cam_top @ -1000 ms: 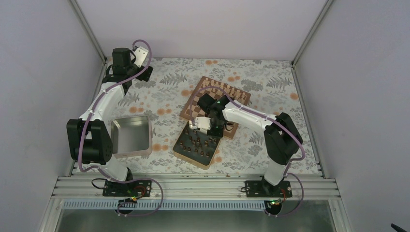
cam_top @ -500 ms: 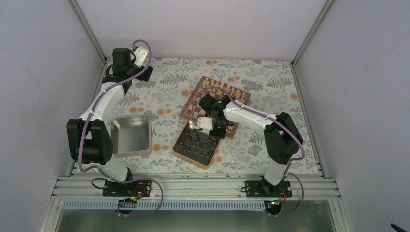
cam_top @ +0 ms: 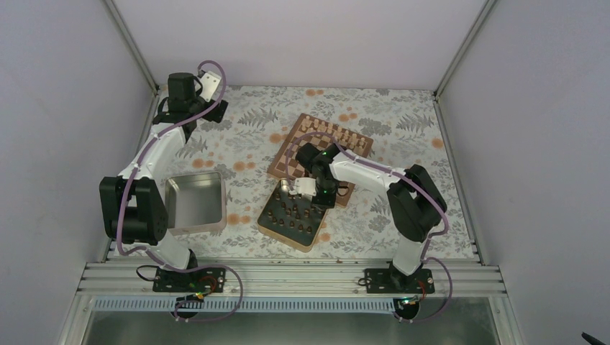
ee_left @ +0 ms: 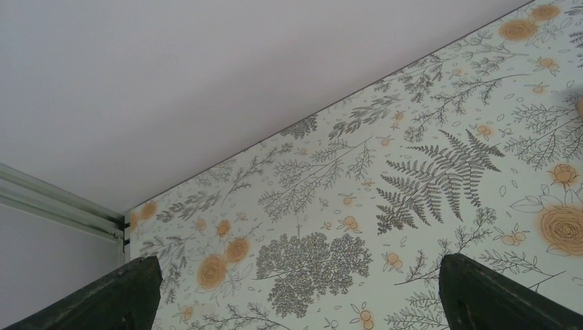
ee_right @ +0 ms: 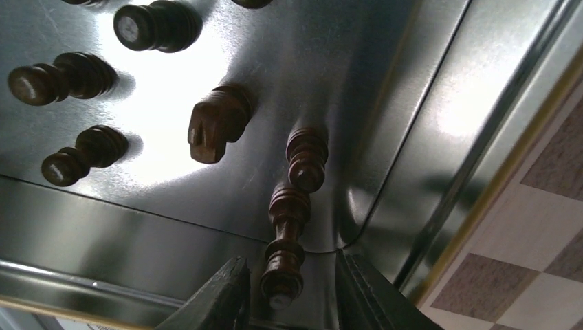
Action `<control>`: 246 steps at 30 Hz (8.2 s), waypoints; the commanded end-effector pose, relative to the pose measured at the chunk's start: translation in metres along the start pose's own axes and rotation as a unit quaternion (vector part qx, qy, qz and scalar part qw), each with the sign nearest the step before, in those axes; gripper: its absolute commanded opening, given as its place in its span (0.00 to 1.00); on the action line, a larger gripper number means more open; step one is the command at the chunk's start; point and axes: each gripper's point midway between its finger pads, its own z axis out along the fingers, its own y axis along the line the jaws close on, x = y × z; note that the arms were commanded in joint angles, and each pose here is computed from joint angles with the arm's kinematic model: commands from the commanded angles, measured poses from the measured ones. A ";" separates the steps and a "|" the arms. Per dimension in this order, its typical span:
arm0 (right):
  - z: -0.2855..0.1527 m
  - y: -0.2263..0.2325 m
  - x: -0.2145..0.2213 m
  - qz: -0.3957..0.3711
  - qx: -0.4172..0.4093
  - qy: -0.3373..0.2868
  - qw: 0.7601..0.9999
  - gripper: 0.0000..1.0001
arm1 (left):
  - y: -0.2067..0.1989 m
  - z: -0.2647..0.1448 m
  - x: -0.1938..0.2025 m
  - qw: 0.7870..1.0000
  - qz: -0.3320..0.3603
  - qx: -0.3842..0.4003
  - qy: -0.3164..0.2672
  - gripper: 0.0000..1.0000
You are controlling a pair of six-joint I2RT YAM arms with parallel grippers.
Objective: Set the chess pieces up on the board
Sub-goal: Pick up the chess piece from the storage box, then place the chess piece on the chessboard, then pick up the chess piece from the storage box, then place the chess piece on the chessboard.
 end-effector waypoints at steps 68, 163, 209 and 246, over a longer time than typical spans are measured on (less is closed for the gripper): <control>-0.014 -0.090 -0.037 0.001 -0.005 -0.036 0.999 0.14 | 0.004 -0.009 -0.007 1.000 0.007 0.006 -0.014 1.00; 0.022 0.034 -0.046 -0.008 -0.063 -0.017 0.998 0.18 | -0.001 -0.017 -0.014 0.999 0.002 0.023 -0.026 1.00; -0.022 -0.075 0.019 0.120 0.025 -0.080 0.989 0.12 | 0.003 -0.019 -0.019 0.999 0.000 0.015 -0.029 1.00; -0.002 -0.072 0.029 0.125 -0.009 -0.058 0.990 0.18 | 0.000 -0.010 -0.011 1.000 0.001 0.019 -0.017 1.00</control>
